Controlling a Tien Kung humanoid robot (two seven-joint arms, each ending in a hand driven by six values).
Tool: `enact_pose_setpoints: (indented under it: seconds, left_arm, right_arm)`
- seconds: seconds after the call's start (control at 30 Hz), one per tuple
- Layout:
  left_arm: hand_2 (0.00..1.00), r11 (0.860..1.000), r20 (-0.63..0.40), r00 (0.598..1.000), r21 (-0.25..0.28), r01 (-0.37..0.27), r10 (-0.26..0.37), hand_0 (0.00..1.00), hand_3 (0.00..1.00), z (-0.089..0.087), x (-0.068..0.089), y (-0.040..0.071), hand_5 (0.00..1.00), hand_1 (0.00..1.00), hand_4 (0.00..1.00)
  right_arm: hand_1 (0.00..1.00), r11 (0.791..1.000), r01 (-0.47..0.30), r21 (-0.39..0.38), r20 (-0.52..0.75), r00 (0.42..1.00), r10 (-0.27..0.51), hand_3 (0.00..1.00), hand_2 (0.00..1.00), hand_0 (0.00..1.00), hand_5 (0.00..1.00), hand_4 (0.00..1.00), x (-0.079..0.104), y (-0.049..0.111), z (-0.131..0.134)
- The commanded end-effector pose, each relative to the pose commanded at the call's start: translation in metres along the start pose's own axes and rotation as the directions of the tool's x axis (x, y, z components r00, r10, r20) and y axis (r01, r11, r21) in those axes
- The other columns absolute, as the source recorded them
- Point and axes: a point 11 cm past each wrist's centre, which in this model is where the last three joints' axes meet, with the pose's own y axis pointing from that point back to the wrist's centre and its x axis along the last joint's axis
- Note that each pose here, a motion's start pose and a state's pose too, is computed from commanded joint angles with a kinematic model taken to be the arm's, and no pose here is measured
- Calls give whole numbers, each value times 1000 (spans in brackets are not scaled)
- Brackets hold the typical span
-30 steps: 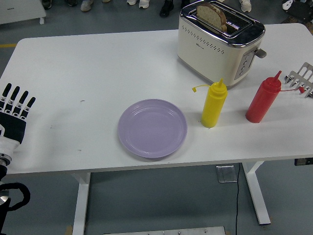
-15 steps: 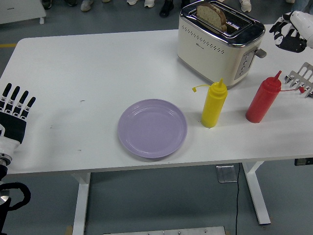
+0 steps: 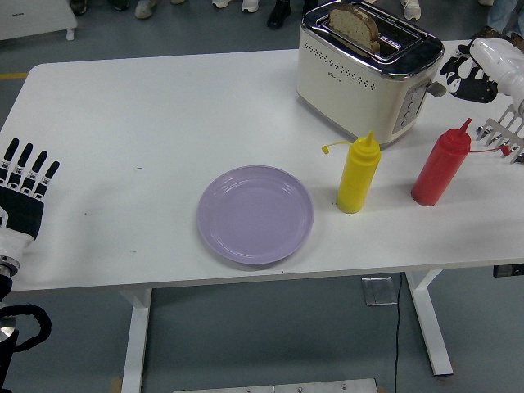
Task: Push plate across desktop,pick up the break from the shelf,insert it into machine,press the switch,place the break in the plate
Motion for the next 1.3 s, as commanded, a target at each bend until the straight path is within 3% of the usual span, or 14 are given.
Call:
enact_pose_setpoints:
  seconds: [1.3]
  left_arm:
    - [917, 1000, -2, 1000, 2, -6, 6, 810, 862, -1, 2, 1, 998, 860, 637]
  right_arm:
    - [387, 990, 135, -32, -59, 989, -137, 534, 587, 264, 296, 122, -47, -7, 0]
